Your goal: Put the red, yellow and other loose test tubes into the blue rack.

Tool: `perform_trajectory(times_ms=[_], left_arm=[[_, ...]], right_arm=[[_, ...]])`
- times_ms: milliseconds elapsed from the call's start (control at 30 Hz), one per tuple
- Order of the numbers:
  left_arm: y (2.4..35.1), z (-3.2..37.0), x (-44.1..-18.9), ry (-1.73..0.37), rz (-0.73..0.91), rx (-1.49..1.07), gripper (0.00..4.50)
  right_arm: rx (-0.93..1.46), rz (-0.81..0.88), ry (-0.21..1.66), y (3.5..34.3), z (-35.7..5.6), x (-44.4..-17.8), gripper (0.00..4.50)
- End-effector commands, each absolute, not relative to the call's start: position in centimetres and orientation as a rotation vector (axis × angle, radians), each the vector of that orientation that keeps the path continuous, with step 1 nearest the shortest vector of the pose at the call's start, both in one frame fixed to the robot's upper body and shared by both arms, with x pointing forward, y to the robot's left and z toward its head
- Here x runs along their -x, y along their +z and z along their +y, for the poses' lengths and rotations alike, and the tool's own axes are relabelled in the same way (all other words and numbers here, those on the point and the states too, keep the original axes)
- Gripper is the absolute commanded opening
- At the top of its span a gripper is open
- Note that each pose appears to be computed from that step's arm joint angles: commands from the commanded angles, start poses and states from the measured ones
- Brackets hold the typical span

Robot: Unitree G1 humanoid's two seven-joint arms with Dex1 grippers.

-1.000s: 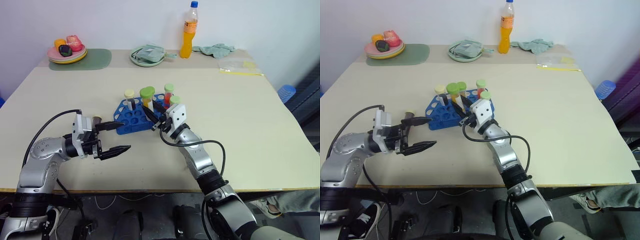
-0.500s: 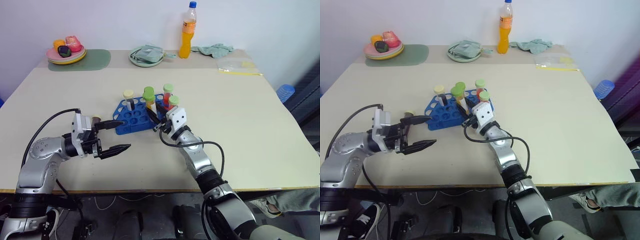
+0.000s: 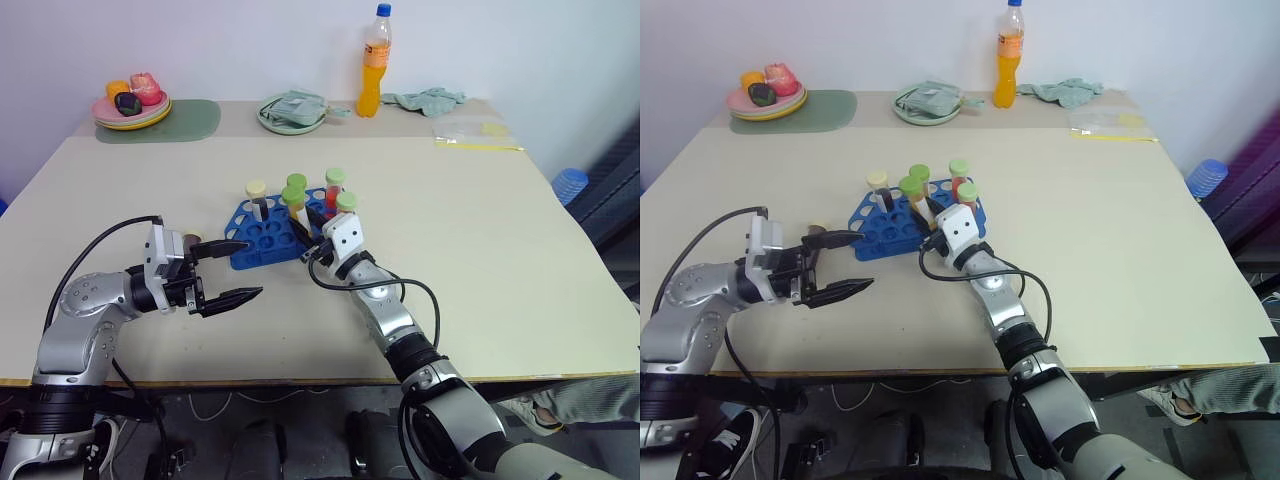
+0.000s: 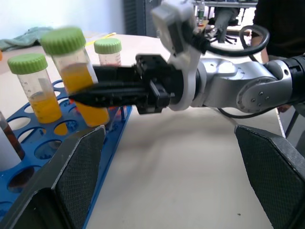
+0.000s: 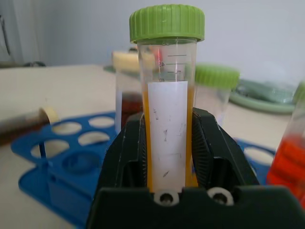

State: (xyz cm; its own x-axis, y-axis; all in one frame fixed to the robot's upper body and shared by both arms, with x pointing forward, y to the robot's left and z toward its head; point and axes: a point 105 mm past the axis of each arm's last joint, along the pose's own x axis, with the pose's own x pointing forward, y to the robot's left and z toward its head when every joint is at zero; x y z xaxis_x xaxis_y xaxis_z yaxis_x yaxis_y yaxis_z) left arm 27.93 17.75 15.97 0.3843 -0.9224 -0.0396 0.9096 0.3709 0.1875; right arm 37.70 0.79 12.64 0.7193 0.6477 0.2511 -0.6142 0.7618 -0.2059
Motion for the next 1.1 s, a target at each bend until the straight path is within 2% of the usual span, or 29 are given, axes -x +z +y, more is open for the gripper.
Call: perform_trajectory(times_ms=[33, 267, 367, 467, 667, 800, 933, 1033, 1100], left_arm=[[17.1, 17.6, -27.6, -1.188, -0.116, -0.21, 4.5], [17.1, 17.7, -27.7, -1.177, -0.119, -0.223, 4.5], [17.0, 18.0, -27.6, -1.173, -0.104, -0.249, 4.5], [17.1, 18.7, -27.3, -1.164, -0.087, -0.252, 4.5], [18.1, 20.0, -27.2, -1.109, -0.08, -0.241, 4.5], [18.9, 21.3, -28.0, -0.982, -0.062, -0.27, 4.5], [19.3, 23.2, -28.3, -0.917, 0.059, -0.218, 4.5], [19.3, 24.1, -28.3, -0.934, 0.217, -0.136, 4.5], [19.6, 25.4, -29.6, -0.825, 0.281, -0.176, 4.5]], right_arm=[[0.093, -0.342, 0.728, 13.4, 1.1, -37.6, 0.79], [0.09, -0.367, 0.683, 14.5, -0.7, -38.1, 4.3], [0.178, -0.356, 0.717, 13.7, -1.9, -37.1, 4.41], [0.246, -0.35, 0.783, 13.4, -3.7, -34.8, 4.41], [0.248, -0.325, 0.825, 15.3, -7.3, -31.1, 4.41], [0.287, -0.305, 0.893, 17.0, -8.8, -29.0, 4.41], [0.309, -0.252, 1.047, 18.8, -9.6, -26.9, 4.41], [0.347, -0.23, 1.129, 19.7, -9.3, -26.2, 4.41], [0.359, -0.221, 1.151, 19.9, -9.2, -26.2, 4.41]])
